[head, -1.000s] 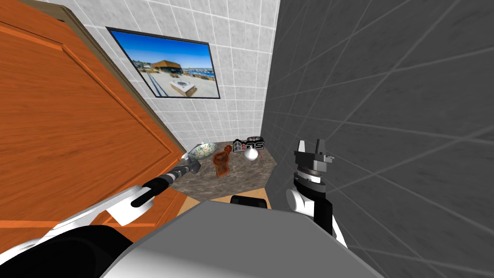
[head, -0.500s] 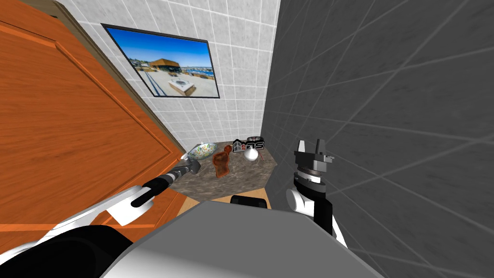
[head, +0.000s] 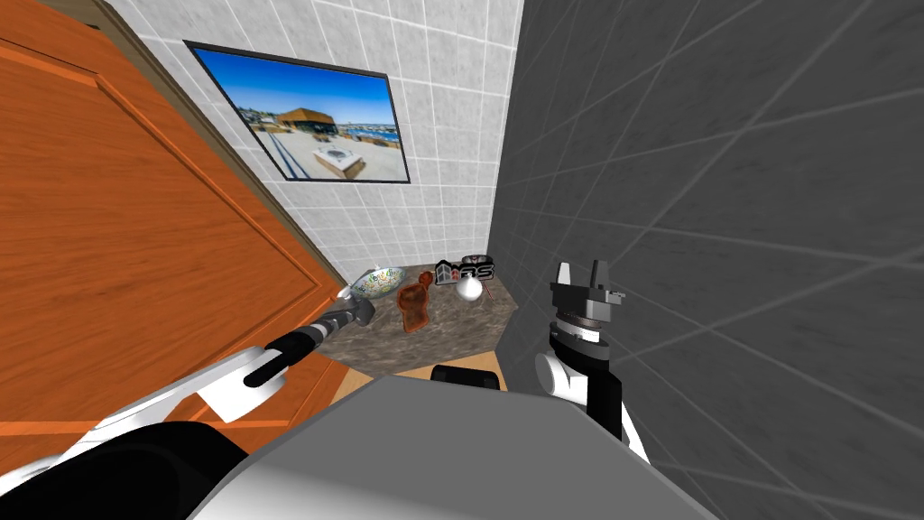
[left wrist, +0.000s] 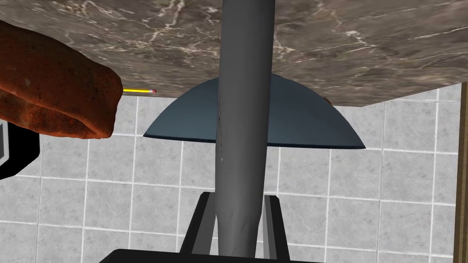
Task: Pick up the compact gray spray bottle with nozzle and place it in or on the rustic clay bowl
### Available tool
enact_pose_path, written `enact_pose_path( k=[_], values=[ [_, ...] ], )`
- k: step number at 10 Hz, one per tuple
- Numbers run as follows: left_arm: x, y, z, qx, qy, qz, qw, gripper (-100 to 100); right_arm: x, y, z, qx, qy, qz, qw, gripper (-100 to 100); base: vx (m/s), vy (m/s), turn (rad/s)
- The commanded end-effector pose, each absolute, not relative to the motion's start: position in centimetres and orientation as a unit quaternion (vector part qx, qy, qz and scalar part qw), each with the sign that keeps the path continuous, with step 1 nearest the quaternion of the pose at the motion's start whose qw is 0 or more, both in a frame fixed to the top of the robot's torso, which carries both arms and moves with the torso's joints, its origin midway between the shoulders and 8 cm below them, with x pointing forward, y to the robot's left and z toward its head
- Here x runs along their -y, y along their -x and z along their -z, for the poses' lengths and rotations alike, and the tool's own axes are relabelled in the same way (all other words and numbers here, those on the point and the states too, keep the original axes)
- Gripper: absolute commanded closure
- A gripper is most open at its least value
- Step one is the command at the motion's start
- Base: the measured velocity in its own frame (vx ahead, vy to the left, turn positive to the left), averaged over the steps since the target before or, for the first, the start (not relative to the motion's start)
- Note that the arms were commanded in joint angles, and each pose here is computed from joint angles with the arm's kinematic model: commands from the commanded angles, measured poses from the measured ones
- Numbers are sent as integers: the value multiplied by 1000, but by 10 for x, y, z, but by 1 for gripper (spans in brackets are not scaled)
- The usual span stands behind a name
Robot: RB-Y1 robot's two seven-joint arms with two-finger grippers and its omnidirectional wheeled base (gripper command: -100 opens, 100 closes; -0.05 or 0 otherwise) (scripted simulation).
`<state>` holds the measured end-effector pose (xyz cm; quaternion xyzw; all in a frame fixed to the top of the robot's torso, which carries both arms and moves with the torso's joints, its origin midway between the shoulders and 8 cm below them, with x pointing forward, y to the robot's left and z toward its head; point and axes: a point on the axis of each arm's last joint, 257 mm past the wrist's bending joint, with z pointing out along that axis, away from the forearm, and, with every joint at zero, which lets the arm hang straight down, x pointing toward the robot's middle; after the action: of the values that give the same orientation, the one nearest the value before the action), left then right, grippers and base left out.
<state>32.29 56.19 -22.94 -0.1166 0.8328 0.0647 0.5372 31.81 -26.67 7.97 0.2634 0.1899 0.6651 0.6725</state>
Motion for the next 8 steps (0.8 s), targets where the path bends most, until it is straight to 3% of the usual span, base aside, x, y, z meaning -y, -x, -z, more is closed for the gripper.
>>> enact_pose_path(
  k=[1, 8],
  values=[
    [-563, -322, 224, -833, 127, -67, 534, 100, 267, -318, -80, -190, -263, -665, 672, 0, -50, -4, -65],
    [-555, -308, 211, -843, 171, -66, 505, 100, 267, -318, -80, -190, -263, -665, 672, 0, -72, -21, -45]
  ],
)
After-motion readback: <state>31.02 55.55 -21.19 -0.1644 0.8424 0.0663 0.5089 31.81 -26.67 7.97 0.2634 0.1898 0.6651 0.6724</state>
